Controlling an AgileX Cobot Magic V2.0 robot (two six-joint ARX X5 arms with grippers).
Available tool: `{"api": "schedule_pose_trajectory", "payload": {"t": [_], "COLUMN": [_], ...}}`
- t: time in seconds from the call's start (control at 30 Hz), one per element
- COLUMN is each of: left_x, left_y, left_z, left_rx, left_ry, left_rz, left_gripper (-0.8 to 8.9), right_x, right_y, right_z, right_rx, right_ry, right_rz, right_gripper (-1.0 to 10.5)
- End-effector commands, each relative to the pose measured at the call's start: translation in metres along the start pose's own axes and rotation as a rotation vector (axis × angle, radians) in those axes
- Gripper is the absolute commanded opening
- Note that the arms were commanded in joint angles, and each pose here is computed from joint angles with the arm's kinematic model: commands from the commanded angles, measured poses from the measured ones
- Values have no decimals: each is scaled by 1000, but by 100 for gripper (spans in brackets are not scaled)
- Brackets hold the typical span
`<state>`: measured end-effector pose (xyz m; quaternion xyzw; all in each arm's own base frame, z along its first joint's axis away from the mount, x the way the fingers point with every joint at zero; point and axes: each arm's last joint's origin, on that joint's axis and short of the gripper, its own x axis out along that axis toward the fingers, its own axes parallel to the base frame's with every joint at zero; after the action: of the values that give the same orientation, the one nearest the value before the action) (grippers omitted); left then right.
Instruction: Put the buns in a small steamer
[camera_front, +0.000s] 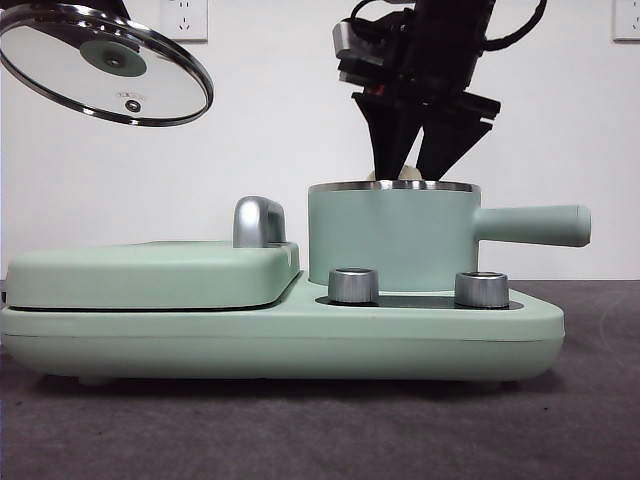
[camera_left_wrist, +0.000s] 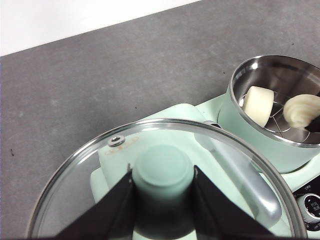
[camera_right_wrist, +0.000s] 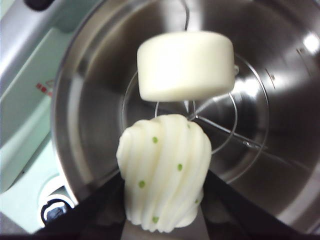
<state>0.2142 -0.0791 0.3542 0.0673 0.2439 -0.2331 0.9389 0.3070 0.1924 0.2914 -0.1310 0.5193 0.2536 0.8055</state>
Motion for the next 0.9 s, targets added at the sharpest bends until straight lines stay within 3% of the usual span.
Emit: {"api": "schedule_pose_trajectory", "payload": {"t": [0.03,0.13,0.37,0.47,0.7,0.9], "left_x": [-3,-3,-3,-3,-3,-3], "left_y": [-1,-1,-1,-1,-1,0], "left_z": [7,7,7,6,6,6], "left_rx": [10,9,7,6,5,5], "left_ry": [-41,-41,-41,-40,-35,-35], "left_rz": [0,0,0,0,-1,0], "left_gripper": [16,15,16,16,16,16], "right_x": [10,16,17,4,-94,-143], "right_y": [1,0,-2,-1,7,23], "right_z": [6,6,8,14,17,-30], "right_rx": [-15,-20,-19,-20,-34,-82], "right_ry": [13,23,12,-14,-365,-674], "right_rz": [0,-4,-6,-8,-12,18], "right_gripper": [199,202,355,364,361,361]}}
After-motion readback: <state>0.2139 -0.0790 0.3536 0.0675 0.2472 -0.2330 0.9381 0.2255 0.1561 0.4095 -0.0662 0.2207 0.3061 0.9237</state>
